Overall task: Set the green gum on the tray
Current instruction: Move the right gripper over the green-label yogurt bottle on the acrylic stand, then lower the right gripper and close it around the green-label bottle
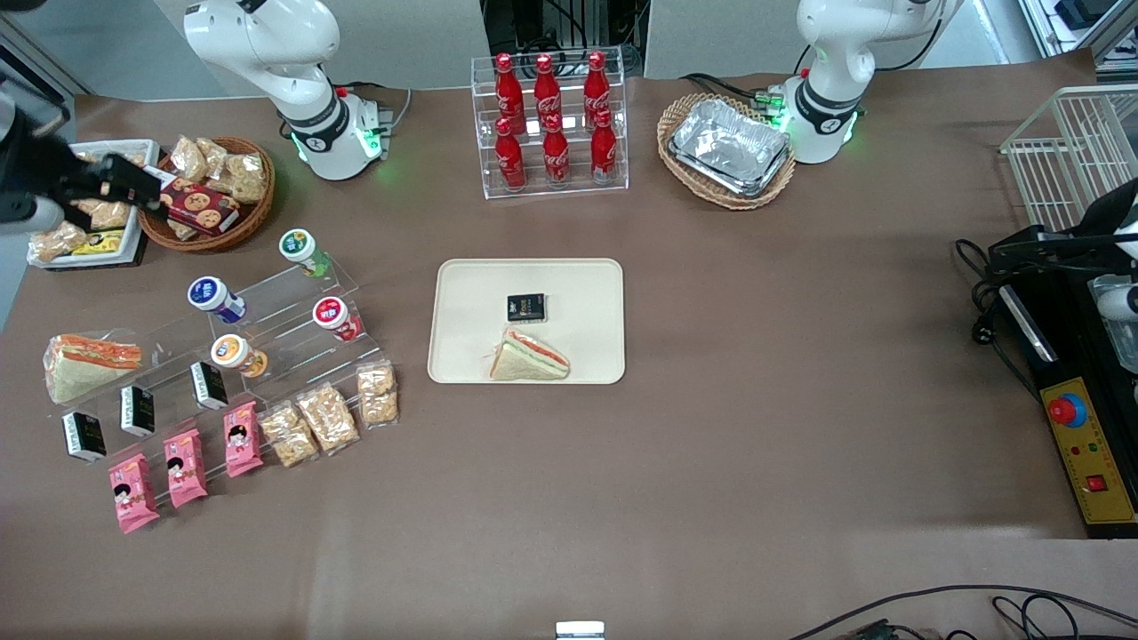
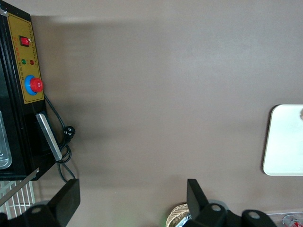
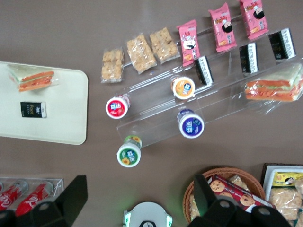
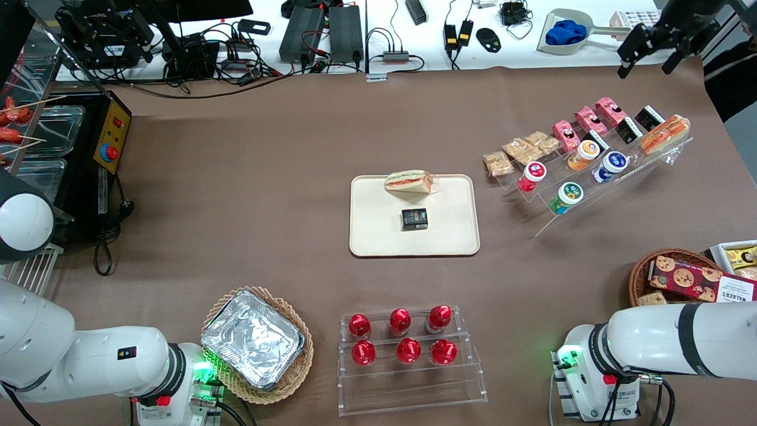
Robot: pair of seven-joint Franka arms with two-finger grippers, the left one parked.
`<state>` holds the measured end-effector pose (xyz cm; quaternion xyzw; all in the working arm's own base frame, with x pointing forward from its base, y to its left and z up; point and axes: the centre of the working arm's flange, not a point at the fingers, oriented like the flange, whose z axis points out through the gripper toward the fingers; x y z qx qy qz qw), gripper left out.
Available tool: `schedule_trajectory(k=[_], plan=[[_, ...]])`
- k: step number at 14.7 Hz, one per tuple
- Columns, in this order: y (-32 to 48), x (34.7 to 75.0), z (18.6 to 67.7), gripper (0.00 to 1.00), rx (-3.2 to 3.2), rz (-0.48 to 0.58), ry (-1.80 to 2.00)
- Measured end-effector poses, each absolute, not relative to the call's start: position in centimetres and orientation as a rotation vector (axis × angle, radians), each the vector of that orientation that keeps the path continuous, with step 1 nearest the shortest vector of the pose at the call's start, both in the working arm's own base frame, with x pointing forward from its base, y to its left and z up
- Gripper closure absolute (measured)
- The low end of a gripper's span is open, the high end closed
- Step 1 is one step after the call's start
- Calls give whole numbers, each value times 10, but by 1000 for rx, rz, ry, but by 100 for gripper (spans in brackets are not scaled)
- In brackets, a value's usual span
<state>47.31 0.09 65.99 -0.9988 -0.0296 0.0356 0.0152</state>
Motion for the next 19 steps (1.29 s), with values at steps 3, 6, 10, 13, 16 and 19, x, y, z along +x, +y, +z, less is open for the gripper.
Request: schedule_trajectory(k=[3, 6, 10, 13, 16, 19], plan=[[4, 433, 654, 0, -3099, 90, -92], [6, 406, 633, 0, -3102, 44, -93], [16, 379, 582, 0, -3105, -4, -117], [26, 370, 546, 0, -3105, -13, -153], [34, 369, 509, 0, -3106, -31, -181], [35, 366, 479, 0, -3107, -34, -185]])
